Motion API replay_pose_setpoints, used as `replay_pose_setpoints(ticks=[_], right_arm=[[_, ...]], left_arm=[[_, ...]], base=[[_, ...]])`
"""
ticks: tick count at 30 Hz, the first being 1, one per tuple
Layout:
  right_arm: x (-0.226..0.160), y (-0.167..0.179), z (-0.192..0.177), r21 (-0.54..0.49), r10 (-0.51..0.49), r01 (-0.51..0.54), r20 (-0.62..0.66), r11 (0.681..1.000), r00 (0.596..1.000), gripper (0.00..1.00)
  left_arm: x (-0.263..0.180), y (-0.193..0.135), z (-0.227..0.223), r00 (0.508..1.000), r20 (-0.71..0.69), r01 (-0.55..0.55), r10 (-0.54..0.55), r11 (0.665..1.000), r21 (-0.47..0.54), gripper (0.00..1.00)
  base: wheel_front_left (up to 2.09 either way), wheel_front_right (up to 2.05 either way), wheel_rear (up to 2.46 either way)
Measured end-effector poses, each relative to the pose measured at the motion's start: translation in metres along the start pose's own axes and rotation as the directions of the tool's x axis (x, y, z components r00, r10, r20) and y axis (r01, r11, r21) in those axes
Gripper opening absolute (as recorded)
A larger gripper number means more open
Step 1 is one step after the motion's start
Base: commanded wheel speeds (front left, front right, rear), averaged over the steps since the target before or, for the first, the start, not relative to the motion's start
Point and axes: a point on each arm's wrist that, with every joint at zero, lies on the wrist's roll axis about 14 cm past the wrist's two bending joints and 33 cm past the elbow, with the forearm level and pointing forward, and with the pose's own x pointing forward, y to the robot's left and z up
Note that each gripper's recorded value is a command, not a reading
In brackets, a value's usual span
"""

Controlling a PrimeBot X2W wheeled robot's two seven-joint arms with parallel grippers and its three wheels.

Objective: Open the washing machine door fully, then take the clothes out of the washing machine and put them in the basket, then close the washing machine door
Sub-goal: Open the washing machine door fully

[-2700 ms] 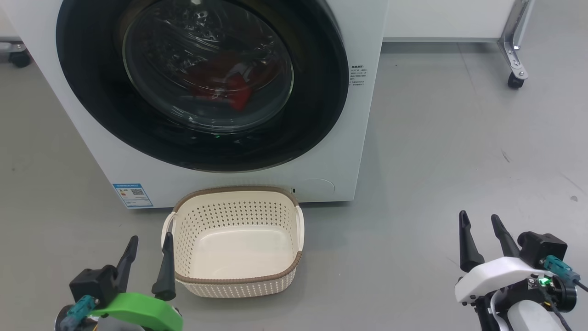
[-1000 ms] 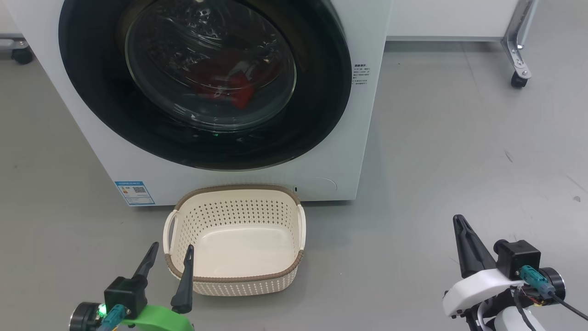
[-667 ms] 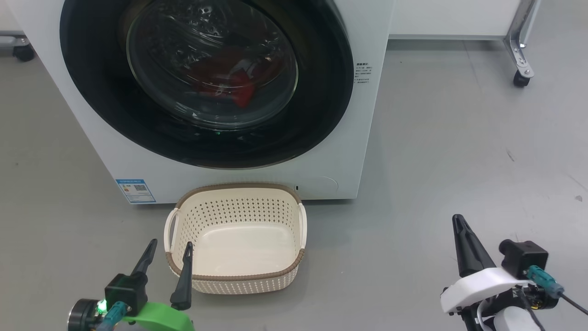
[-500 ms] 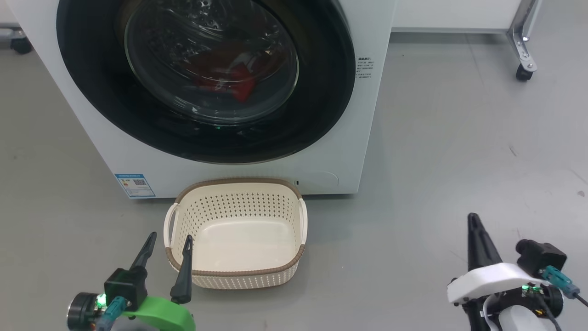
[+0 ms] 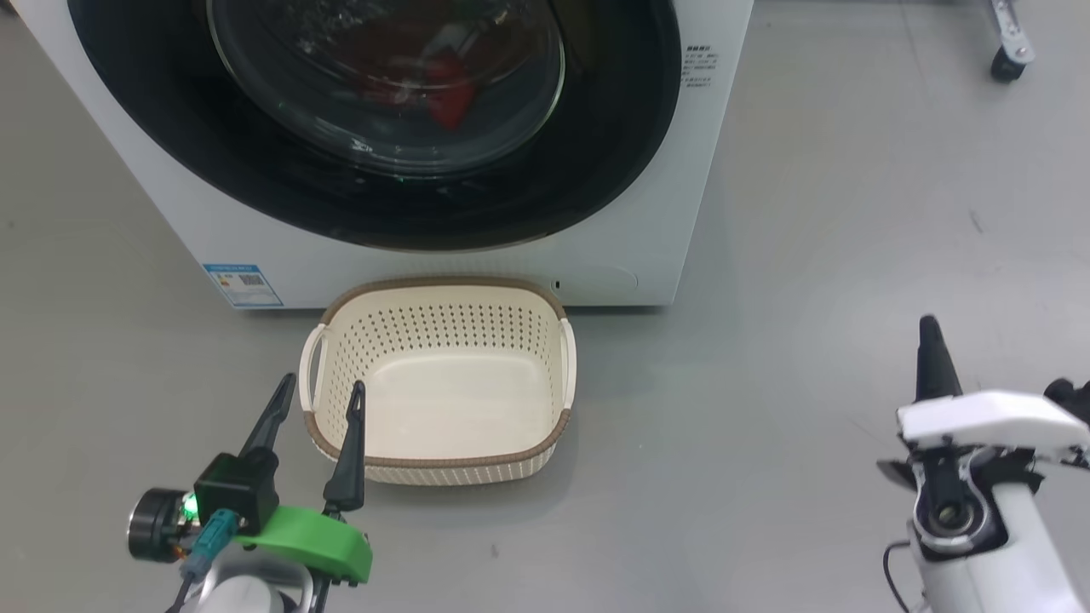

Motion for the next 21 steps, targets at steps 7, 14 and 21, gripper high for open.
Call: replay_pose_setpoints(ticks=[7,14,21], right_arm=[[0.044,0.019,0.011,0.281,0.042,-0.037,-0.014,0.959,0.999,0.00],[0.084,0.036,0.002,0.477,0.100,-0.050,-0.080,0.877,0.992,0.00],[0.126,0.069,-0.013,0.548,0.192,-0.075,-0.160,0.833,0.968,0.00]], left_arm=[[0.019,-0.002,0.005,1.000,0.020,0.007,-0.007,1.000,-0.002,1.00],[0.036,-0.003,0.005,0.999,0.031,0.016,-0.015,1.000,-0.008,1.00],[0.046,0.004,0.000,1.000,0.025,-0.003,0.003,1.000,-0.008,1.00]], base=[[0.00,0.00,0.00],[0.00,0.00,0.00],[0.00,0.00,0.00]])
